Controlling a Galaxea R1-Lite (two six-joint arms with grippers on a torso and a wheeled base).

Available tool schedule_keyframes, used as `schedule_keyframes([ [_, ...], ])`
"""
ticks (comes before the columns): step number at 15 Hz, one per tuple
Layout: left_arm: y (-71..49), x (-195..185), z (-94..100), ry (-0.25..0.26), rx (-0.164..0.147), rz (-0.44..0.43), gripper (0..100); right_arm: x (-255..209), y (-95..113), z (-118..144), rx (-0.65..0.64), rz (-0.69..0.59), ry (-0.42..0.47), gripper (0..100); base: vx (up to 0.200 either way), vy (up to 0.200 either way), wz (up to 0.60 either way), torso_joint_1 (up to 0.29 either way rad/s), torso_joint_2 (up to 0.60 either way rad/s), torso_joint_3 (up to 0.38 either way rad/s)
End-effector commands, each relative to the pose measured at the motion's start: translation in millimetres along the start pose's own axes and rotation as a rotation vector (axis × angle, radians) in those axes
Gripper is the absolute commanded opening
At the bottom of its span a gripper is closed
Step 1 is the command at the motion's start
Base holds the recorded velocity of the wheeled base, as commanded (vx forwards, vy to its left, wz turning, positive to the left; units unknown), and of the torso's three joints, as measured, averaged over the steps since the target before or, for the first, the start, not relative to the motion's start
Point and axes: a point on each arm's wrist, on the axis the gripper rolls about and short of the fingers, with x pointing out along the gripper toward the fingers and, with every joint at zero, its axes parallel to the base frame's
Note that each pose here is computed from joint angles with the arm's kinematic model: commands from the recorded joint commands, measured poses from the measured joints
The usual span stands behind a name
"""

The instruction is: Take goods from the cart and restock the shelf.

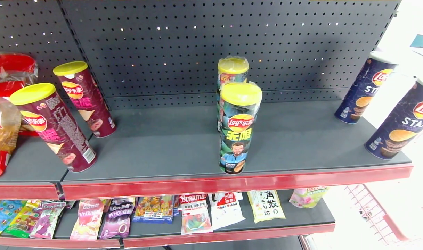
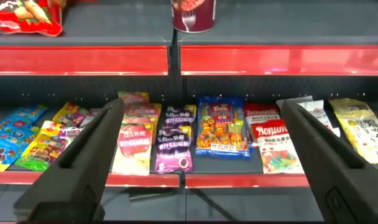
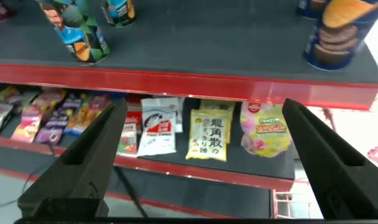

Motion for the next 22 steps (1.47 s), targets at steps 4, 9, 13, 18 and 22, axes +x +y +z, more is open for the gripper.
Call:
schedule_keyframes([
  [4,0.0,-1,-0.2,-0.011,-0.001,0.001,100,90,0,19,0.030,0.108,0.364,100,0.000,0.000,0.00,0.000,0.00,0.000],
  [9,0.0,-1,-0.2,-0.011,-0.001,0.001,100,162,4,24,0.025,0.140,0.411,100,0.000,0.000,0.00,0.000,0.00,0.000],
  [13,0.0,-1,-0.2,-0.011,-0.001,0.001,100,221,6,24,0.021,0.142,0.395,100,0.000,0.000,0.00,0.000,0.00,0.000],
  [18,0.0,-1,-0.2,-0.011,-0.001,0.001,100,247,19,30,0.004,0.184,0.385,100,0.000,0.000,0.00,0.000,0.00,0.000],
  [22,0.0,-1,-0.2,-0.011,-0.001,0.001,100,260,38,22,-0.039,0.142,0.412,100,0.000,0.000,0.00,0.000,0.00,0.000],
])
